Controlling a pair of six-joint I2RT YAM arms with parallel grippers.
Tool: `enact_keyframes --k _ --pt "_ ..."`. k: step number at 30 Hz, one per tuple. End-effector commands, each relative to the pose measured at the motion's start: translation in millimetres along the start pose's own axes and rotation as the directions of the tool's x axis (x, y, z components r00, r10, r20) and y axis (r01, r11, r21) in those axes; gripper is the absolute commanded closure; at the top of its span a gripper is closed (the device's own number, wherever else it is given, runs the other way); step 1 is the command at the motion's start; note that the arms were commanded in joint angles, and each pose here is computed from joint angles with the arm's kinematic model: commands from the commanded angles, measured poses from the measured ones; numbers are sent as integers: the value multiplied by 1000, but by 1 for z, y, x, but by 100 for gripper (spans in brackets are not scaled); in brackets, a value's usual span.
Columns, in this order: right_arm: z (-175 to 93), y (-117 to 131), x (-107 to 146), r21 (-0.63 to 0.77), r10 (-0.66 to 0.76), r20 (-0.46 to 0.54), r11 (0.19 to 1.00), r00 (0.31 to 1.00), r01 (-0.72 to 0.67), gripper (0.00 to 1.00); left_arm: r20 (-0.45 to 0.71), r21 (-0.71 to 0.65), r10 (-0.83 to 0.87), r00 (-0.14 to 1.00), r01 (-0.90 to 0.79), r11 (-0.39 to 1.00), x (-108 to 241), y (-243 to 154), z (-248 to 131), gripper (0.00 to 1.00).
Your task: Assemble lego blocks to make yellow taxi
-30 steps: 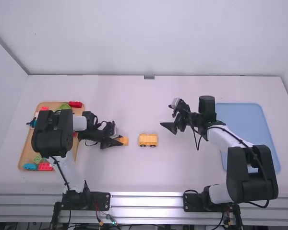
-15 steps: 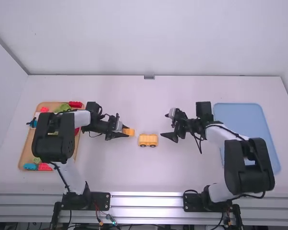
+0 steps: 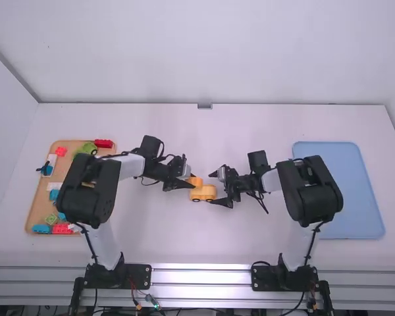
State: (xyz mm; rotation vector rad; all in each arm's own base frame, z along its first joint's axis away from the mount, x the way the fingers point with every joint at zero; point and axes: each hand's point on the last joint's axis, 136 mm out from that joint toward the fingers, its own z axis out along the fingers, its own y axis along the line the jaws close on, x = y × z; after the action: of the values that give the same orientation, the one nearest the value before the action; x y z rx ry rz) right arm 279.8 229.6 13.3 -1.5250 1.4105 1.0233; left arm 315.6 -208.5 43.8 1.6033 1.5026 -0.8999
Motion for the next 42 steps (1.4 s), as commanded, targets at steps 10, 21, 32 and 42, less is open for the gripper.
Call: enact_keyframes --k 10,21,32,42 --pt "25 1 22 2 118 -49 993 992 -118 1 8 -15 -134 991 134 991 3 -8 11 92" --pt "34 -4 32 55 203 -125 979 971 -198 1 31 2 -140 990 140 990 -1 -13 13 93" --pt "21 12 16 69 97 28 993 995 -98 1 28 18 -138 990 137 990 -3 -17 17 94" --pt "34 4 25 79 94 -62 993 994 -89 9 22 35 -133 991 132 991 -9 -21 27 98"
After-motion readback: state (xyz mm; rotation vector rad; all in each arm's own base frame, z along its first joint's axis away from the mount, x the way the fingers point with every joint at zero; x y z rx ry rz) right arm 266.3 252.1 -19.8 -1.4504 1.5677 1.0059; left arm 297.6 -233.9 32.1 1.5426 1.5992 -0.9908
